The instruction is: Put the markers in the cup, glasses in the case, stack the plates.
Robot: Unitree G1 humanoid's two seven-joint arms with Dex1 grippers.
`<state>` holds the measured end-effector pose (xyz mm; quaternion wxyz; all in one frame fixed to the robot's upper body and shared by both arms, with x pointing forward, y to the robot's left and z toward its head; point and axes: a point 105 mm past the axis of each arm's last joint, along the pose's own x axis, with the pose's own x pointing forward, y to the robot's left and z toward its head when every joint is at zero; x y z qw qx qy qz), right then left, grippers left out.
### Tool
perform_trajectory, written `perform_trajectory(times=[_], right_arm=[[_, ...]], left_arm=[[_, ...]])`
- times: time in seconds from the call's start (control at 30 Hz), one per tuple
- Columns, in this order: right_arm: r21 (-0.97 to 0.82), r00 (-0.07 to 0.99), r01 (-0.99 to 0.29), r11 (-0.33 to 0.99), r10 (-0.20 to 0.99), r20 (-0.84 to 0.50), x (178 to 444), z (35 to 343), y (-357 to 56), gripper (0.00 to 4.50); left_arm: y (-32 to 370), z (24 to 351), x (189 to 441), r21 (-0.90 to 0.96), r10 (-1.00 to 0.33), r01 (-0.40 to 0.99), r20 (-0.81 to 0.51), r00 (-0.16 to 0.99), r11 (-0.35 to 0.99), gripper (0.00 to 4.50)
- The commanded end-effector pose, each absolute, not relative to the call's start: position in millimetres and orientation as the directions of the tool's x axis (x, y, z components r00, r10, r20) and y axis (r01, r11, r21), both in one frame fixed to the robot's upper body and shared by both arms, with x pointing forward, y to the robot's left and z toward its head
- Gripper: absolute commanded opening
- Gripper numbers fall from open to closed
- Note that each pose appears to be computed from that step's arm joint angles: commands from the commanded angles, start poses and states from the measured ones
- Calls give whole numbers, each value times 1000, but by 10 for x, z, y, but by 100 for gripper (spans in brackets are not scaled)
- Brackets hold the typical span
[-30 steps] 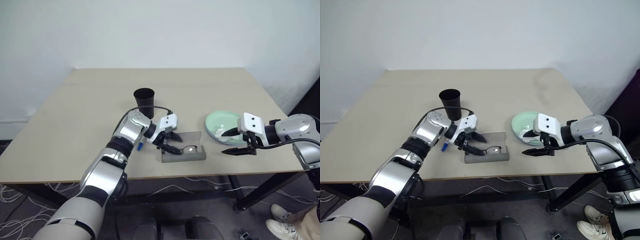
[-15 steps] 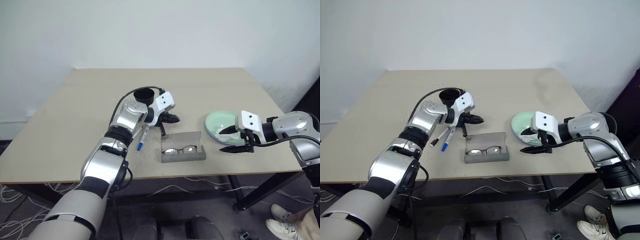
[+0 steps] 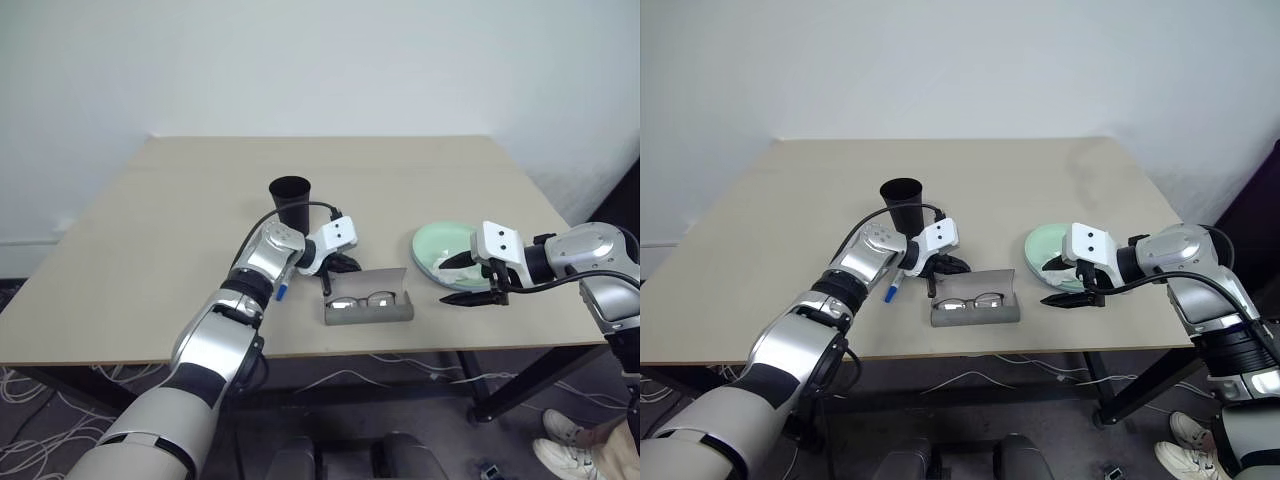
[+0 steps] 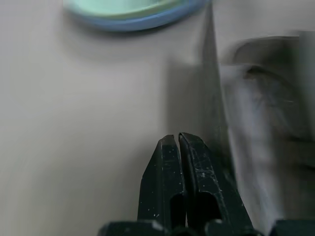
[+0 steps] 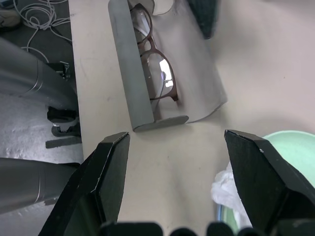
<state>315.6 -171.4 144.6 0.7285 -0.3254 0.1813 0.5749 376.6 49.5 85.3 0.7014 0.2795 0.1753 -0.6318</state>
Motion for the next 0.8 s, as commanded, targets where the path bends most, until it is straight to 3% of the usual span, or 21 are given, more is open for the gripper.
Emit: perform_trajectory(times=[0.03,0.4,0.8], right_arm=[[-312,301,-942,123,720,-625,3172,1564,-1729,334],[-311,320,-939,148,711,-626,3176,1558,-1808,334],[-267,305,-947,178,757,-577,3113,1687,-1834,334]], left_arm=[[442,870,3511,112,-783,988,-621,-15,-108,3],[441,898,3195,121,-768,978,-638,-53,-168,3],[662,1265,3385,240,-803,966,-555,217,95,3]])
